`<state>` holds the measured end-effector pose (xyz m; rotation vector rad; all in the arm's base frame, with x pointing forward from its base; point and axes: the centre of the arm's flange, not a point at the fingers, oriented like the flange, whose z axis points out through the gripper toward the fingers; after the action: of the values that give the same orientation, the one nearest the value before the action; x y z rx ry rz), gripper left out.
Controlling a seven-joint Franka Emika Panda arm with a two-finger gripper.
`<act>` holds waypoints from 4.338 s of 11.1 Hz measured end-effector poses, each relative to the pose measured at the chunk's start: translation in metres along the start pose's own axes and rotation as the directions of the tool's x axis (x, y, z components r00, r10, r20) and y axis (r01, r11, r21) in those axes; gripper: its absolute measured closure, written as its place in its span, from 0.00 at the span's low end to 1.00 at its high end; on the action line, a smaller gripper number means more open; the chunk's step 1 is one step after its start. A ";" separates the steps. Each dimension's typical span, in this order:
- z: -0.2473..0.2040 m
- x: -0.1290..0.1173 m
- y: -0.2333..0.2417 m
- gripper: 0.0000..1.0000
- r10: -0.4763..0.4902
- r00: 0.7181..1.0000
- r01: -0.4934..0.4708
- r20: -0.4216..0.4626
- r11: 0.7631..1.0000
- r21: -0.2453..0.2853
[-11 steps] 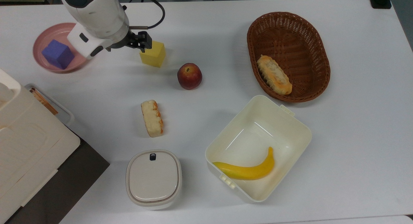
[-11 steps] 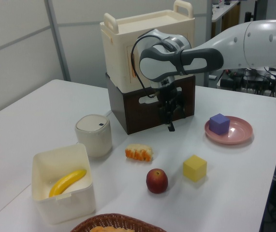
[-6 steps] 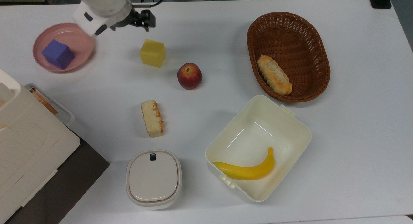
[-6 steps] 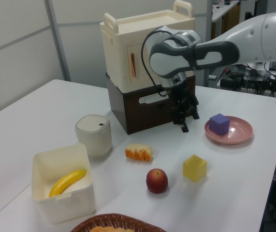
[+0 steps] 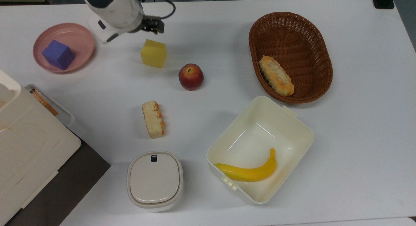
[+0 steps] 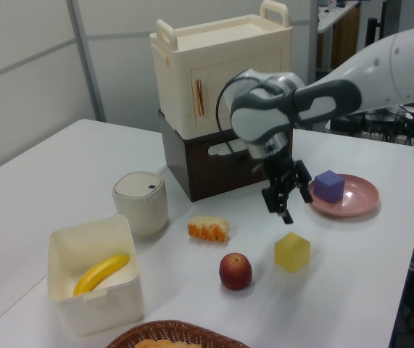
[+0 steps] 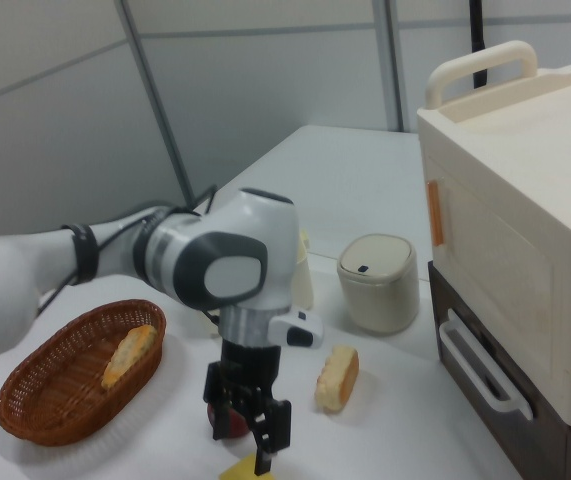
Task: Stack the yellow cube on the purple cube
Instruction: 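Close the gripper on the yellow cube and lift it, then carry the yellow cube over the purple cube and lower it on top, then open the gripper to release the yellow cube and raise it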
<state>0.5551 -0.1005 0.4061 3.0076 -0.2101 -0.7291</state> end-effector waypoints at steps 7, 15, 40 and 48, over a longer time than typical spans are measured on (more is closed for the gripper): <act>0.070 0.055 -0.039 0.00 0.066 0.996 -0.064 0.059 0.997 -0.029; 0.020 0.051 -0.021 0.42 0.038 0.999 -0.039 -0.006 0.996 -0.079; -0.084 0.010 0.160 0.00 -0.236 0.945 0.183 -0.227 0.955 -0.233; -0.173 -0.032 -0.013 0.00 -0.151 0.890 0.128 -0.430 0.988 -0.081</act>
<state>0.6075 -0.0820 0.5737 3.0567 0.0433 -0.0473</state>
